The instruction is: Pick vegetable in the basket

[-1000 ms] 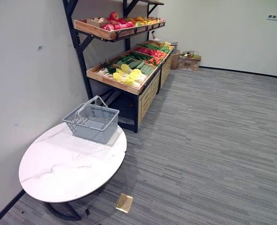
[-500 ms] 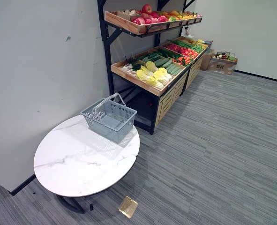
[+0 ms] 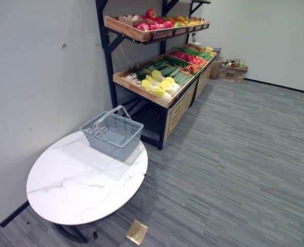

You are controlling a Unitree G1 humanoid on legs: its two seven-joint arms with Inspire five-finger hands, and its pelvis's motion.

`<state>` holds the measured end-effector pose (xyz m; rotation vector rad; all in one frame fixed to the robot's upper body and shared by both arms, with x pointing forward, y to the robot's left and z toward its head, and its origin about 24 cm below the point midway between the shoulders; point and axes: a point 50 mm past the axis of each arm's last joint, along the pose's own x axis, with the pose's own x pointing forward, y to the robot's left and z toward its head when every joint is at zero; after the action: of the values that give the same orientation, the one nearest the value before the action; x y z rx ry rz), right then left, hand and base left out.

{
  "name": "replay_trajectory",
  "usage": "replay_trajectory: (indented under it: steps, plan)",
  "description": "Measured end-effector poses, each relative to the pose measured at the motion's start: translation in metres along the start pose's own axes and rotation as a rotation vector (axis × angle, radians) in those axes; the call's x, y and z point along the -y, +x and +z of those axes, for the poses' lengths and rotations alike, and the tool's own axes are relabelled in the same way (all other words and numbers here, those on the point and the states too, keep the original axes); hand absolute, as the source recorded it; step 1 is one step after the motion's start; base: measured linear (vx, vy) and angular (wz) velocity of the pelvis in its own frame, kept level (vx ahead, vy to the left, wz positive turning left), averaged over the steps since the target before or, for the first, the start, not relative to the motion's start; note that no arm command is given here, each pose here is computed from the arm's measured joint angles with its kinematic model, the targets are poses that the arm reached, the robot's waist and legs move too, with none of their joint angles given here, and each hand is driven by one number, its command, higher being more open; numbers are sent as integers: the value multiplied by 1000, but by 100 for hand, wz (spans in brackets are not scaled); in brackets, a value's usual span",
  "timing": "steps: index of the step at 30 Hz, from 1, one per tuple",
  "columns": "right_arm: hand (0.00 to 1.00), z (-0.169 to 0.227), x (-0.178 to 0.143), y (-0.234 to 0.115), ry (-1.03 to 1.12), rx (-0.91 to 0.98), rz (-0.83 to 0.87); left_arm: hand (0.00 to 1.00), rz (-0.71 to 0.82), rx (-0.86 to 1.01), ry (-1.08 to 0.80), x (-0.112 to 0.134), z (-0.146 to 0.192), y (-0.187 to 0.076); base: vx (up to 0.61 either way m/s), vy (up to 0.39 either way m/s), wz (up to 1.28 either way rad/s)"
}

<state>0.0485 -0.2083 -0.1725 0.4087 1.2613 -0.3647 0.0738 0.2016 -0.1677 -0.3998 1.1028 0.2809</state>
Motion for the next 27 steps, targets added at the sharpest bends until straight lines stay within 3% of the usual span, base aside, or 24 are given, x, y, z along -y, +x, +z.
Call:
replay_trajectory:
  steps: [10,19,27]
  plan:
    - [100,3,-2,-1,146,46,0,100,5,7,21,-5,3,-2,152,-100,-8]
    - [100,12,8,-1,180,53,-45,100,-54,71,-21,7,11,0,550,-359,13]
    - [100,8,-3,1,183,37,-11,100,-92,130,3,19,24,3,332,-57,-10]
